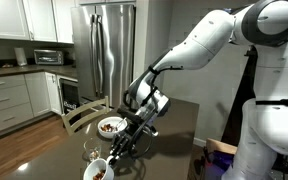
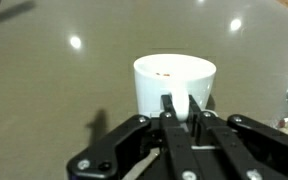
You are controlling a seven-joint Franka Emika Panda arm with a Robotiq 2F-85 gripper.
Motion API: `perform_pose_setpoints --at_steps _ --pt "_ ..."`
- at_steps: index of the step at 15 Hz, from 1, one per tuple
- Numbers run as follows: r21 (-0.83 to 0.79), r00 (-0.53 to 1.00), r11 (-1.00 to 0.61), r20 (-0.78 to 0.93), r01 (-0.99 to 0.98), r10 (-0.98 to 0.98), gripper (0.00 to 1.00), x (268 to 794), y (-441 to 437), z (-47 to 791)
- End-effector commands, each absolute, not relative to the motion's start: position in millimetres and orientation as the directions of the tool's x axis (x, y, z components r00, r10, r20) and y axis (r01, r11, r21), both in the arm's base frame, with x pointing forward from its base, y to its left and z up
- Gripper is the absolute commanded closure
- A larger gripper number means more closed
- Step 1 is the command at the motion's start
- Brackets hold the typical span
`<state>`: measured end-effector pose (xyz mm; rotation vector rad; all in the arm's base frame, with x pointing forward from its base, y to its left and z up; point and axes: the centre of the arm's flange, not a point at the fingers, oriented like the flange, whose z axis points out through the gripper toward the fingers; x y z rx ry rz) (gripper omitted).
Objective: Pour the contents from the white cup into the white bowl
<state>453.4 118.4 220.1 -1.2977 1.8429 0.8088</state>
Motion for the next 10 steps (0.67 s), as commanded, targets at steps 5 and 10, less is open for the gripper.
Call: perform_pose_setpoints --at_steps 5,10 --pt "0.063 -0.215 0.293 -0.824 -0.954 -0.524 0.96 451.3 100.7 247.8" --pt "0.047 -0.204 0.292 -0.817 -0.955 -0.539 0.96 454.0 91.8 253.9"
